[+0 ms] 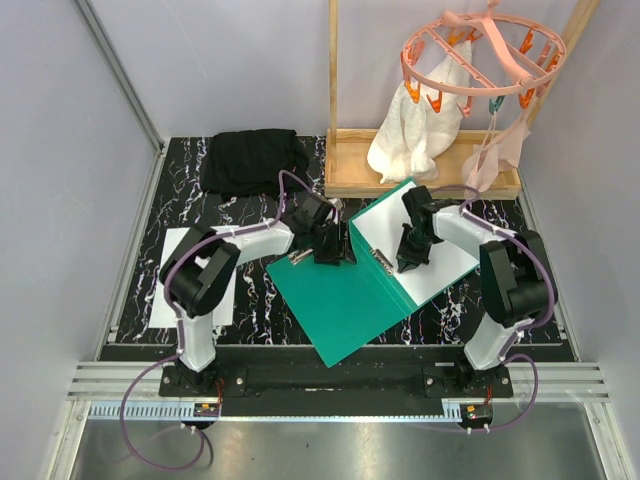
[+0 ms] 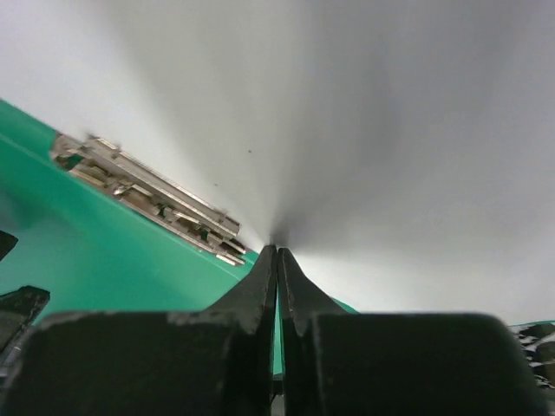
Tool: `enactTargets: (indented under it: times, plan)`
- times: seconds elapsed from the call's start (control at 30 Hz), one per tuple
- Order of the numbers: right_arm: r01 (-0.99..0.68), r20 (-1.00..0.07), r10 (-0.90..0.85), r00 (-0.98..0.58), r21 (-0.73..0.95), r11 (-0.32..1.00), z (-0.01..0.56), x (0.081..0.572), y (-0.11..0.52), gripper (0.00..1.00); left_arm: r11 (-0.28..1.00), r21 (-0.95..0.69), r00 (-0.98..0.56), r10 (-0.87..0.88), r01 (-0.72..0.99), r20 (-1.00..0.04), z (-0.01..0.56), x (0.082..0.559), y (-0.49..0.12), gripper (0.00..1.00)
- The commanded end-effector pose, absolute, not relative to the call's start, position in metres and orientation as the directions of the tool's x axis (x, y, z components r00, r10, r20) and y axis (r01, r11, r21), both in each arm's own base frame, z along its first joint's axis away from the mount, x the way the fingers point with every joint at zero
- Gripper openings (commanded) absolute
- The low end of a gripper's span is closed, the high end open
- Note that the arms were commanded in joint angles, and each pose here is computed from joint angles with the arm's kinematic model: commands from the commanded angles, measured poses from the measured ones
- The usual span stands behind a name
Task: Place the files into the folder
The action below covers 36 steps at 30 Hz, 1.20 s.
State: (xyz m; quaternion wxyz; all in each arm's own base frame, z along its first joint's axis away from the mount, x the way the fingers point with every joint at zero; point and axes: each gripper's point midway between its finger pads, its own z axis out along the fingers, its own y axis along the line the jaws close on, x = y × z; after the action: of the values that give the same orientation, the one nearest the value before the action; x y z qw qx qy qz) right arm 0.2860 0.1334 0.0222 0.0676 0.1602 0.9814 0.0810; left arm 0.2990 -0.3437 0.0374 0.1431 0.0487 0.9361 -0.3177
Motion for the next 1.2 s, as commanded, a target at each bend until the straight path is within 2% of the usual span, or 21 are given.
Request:
enactTargets:
  times: [0.0,0.1,0.13,0.27,0.37,0.4,0.43,0.5,0.53,0.73,0.87,1.0,1.17]
  plan:
    - [0.189,-0.338,0.269,-0.902,0.252,0.949,0.097,0.32,0.135,0.13,0.71,-0.636,-0.904,0.0,0.301,-0.427,0.119,0.301,-0.351,0.63]
    - [0.106,-0.423,0.241,-0.873,0.319,0.942,0.134,0.329,0.146,0.35,0.686,-0.64,-0.872,-0.016,0.346,-0.489,0.161,0.301,-0.346,0.72]
    - [0.082,-0.443,0.234,-0.866,0.335,0.939,0.142,0.33,0.151,0.51,0.691,-0.636,-0.87,-0.021,0.344,-0.493,0.167,0.3,-0.341,0.74]
    - [-0.115,-0.517,0.177,-0.837,0.484,0.867,0.17,0.334,0.208,0.77,0.723,-0.604,-0.827,-0.08,0.336,-0.556,0.191,0.31,-0.299,0.9]
    - [-0.208,-0.463,0.103,-0.88,0.573,0.793,0.152,0.325,0.269,0.82,0.792,-0.529,-0.82,-0.063,0.306,-0.569,0.175,0.323,-0.262,0.99]
    - [-0.214,-0.449,0.094,-0.889,0.588,0.78,0.149,0.324,0.28,0.82,0.798,-0.511,-0.815,-0.041,0.321,-0.577,0.179,0.328,-0.257,0.99]
    - [-0.234,-0.438,0.066,-0.896,0.595,0.769,0.146,0.317,0.293,0.83,0.829,-0.474,-0.85,0.003,0.297,-0.527,0.159,0.325,-0.248,0.99]
    - [-0.202,-0.429,0.093,-0.899,0.592,0.78,0.138,0.321,0.298,0.84,0.861,-0.385,-0.843,0.089,0.333,-0.53,0.153,0.334,-0.233,0.99]
    - [-0.191,-0.427,0.103,-0.898,0.591,0.784,0.135,0.321,0.298,0.84,0.875,-0.353,-0.867,0.134,0.33,-0.48,0.134,0.33,-0.228,0.99]
    - [-0.177,-0.473,0.105,-0.875,0.514,0.84,0.124,0.316,0.273,0.85,0.895,-0.215,-0.87,0.283,0.391,-0.404,0.09,0.346,-0.214,0.88]
    - [-0.15,-0.511,0.109,-0.853,0.44,0.885,0.12,0.305,0.234,0.89,0.886,-0.151,-0.848,0.353,0.439,-0.395,0.076,0.357,-0.219,0.88]
    - [0.035,-0.433,0.286,-0.855,0.503,0.863,0.108,0.307,0.172,0.93,0.884,-0.076,-0.834,0.403,0.462,-0.377,0.062,0.366,-0.222,0.89]
    - [0.029,-0.466,0.286,-0.837,0.485,0.874,0.11,0.296,0.145,0.95,0.884,0.001,-0.83,0.44,0.468,-0.343,0.04,0.376,-0.224,0.86]
